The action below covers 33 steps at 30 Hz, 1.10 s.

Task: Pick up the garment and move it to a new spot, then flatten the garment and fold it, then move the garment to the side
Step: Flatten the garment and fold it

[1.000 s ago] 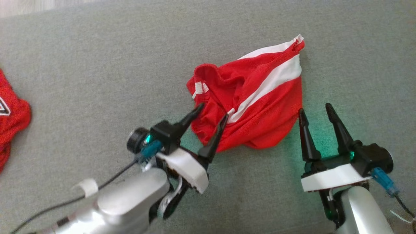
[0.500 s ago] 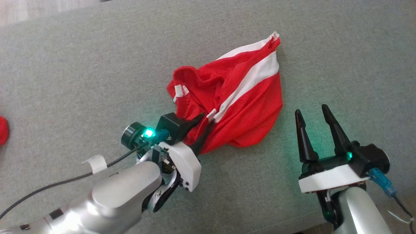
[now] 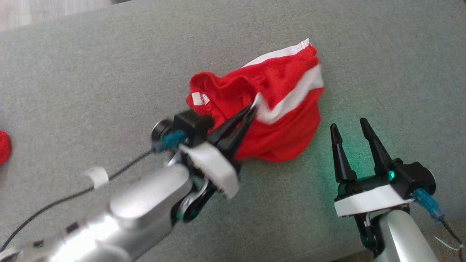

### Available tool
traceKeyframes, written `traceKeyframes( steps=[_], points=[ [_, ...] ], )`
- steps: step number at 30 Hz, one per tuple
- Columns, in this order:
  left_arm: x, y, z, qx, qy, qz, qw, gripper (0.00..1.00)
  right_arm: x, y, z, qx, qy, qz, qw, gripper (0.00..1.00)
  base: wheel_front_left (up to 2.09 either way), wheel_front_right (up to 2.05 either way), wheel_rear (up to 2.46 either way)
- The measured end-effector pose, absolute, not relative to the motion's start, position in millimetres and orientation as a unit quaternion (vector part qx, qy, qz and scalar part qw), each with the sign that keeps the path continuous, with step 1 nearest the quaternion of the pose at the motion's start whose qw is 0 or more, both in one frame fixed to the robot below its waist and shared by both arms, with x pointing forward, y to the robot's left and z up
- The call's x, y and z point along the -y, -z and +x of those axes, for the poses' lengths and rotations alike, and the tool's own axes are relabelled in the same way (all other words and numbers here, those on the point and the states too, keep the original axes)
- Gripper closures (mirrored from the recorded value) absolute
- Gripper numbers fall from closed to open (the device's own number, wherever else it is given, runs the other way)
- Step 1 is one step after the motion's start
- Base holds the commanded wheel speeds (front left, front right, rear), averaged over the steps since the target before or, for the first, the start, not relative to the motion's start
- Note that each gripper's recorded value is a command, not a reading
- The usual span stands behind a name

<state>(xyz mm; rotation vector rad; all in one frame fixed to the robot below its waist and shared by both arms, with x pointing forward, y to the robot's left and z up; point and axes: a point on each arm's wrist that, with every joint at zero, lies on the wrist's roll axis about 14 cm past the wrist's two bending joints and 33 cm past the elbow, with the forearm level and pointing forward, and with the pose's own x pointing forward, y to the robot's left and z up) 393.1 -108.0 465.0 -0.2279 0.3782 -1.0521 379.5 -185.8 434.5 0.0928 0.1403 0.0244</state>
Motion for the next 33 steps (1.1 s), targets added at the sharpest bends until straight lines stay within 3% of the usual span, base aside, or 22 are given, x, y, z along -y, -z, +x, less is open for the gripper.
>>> traceKeyframes(
  steps=[7,14,19,22,27,28,33],
  points=[
    [151.7,-595.9,415.2,-0.032,0.562,-0.191,0.804,1.00,183.2,-441.0,379.7,-0.060,-0.015,0.056,0.997,0.00,0.00,0.00,0.00],
    [182.5,-709.7,405.3,0.090,0.616,-0.216,0.752,1.00,186.3,-450.1,375.4,-0.047,-0.008,0.068,0.997,0.00,0.00,0.00,0.00],
    [166.8,-752.7,417.4,0.135,0.601,-0.245,0.749,1.00,189.5,-455.0,379.3,-0.037,-0.003,0.075,0.997,0.00,0.00,0.00,0.00],
    [142.6,-734.6,436.5,0.098,0.571,-0.276,0.767,1.00,188.6,-456.3,384.8,-0.033,-0.005,0.076,0.997,0.00,0.00,0.00,0.00],
    [65.5,-601.9,463.9,-0.044,0.452,-0.283,0.845,1.00,175.8,-444.4,388.3,-0.050,-0.022,0.081,0.995,0.00,0.00,0.00,0.00],
    [65.5,-601.9,463.9,-0.044,0.452,-0.283,0.845,1.00,175.8,-444.4,388.3,-0.050,-0.022,0.081,0.995,0.00,0.00,0.00,0.00],
    [5.5,-486.3,435.8,-0.161,0.353,-0.287,0.876,1.00,174.7,-428.1,387.5,-0.072,-0.021,0.082,0.994,0.00,0.00,0.00,0.00]
  ],
)
